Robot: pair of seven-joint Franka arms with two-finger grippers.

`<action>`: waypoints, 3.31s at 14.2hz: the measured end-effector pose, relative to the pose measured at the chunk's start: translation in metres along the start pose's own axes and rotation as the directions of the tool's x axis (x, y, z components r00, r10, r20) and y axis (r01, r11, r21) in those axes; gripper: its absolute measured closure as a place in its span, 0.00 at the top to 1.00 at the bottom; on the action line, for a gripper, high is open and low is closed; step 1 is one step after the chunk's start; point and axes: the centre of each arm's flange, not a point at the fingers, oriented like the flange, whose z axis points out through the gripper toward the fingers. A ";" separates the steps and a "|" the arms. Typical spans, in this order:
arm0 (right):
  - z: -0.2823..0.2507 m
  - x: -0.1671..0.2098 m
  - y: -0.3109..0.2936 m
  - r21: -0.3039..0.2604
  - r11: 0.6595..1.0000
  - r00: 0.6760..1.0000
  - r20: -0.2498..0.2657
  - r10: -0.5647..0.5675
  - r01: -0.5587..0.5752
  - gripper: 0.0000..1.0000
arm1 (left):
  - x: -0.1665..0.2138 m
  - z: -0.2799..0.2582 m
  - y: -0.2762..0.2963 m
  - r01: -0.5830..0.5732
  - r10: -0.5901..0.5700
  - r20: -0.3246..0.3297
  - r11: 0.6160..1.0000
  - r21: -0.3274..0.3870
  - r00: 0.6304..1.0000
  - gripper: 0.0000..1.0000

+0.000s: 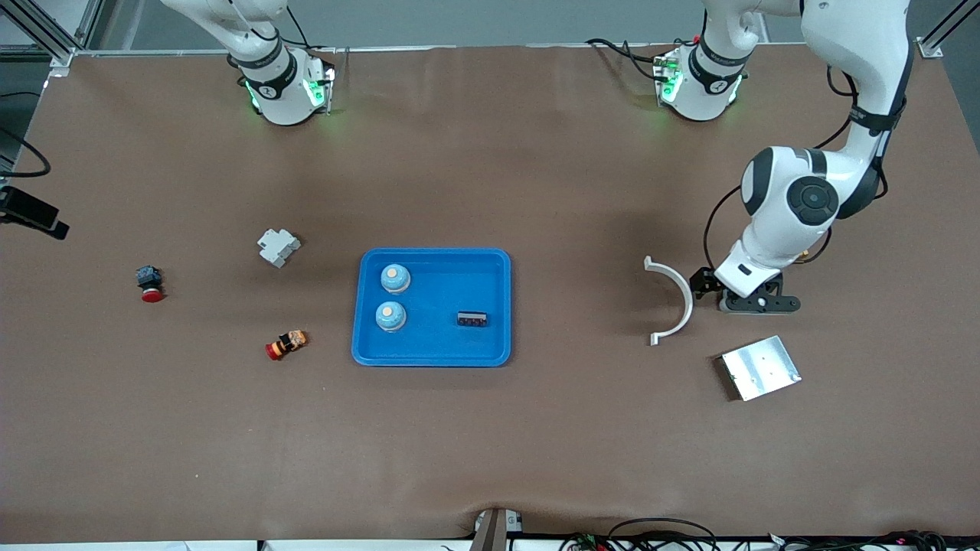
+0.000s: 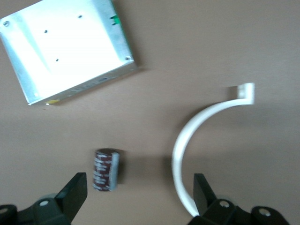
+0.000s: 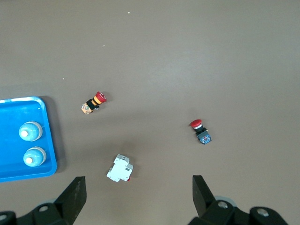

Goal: Place electrolytic capacitor and blue bell in tray
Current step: 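Grasp the second brown capacitor with the left gripper, then lift the capacitor and carry it over the blue tray with the left gripper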

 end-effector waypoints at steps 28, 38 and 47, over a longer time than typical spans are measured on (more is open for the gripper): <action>0.000 -0.007 -0.023 -0.010 0.999 0.997 0.065 -0.038 0.038 1.00 | -0.014 0.075 -0.040 0.018 -0.019 0.052 1.000 0.014 0.998 0.35; 0.001 -0.007 -0.024 -0.009 0.999 0.997 0.068 -0.038 0.038 1.00 | 0.033 -0.004 -0.045 0.456 -0.454 0.102 0.890 0.000 0.885 0.35; 0.002 -0.007 -0.024 -0.008 0.999 0.997 0.069 -0.039 0.039 1.00 | 0.063 -0.125 0.118 0.881 -0.865 0.187 0.472 -0.005 0.465 0.35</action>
